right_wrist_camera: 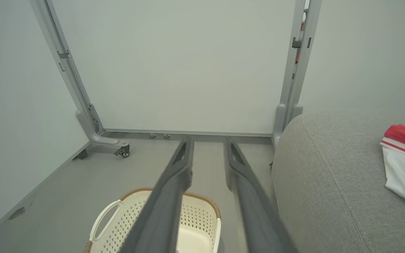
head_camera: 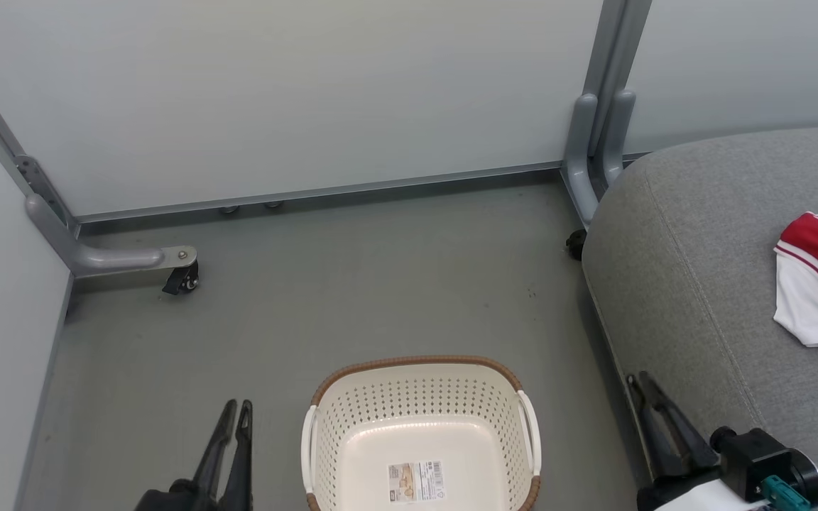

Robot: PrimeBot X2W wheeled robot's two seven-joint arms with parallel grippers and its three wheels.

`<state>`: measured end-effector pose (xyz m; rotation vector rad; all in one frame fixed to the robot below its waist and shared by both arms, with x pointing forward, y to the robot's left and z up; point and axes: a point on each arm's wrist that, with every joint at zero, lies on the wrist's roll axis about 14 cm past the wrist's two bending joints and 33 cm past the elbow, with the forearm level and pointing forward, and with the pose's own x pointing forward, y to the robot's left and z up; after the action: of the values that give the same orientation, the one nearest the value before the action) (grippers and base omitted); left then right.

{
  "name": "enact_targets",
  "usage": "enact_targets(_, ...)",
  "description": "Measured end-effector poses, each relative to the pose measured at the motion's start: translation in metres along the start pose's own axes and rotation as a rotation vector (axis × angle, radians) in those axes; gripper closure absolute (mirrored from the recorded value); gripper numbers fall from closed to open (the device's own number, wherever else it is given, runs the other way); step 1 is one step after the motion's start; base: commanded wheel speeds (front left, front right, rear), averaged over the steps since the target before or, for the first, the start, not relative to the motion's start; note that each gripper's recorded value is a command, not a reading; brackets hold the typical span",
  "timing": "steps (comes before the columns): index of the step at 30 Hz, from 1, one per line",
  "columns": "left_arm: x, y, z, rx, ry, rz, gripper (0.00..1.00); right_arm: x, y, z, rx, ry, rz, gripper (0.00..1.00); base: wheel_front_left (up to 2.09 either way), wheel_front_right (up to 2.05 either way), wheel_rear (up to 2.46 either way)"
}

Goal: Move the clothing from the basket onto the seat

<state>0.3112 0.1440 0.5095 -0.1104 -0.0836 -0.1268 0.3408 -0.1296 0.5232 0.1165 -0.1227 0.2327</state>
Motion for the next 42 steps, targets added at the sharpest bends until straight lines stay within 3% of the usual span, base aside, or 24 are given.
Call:
enact_targets(3,-0.002,0.001,-0.007,-0.008,0.023,0.003,1.0,-0.002,0.0,-0.007,0.013,0.023,-0.005,1.0,0.0,0.0,0.0)
enact_targets(21,0.006,0.022,-0.016,-0.338,0.061,0.1,1.0,0.001,-0.022,-0.015,0.339,0.046,-0.114,1.0,0.0,0.0,0.0)
enact_targets(42,0.022,0.038,-0.017,-0.647,0.063,0.157,1.0,0.008,-0.041,-0.016,0.646,0.037,-0.195,1.0,0.0,0.0,0.0)
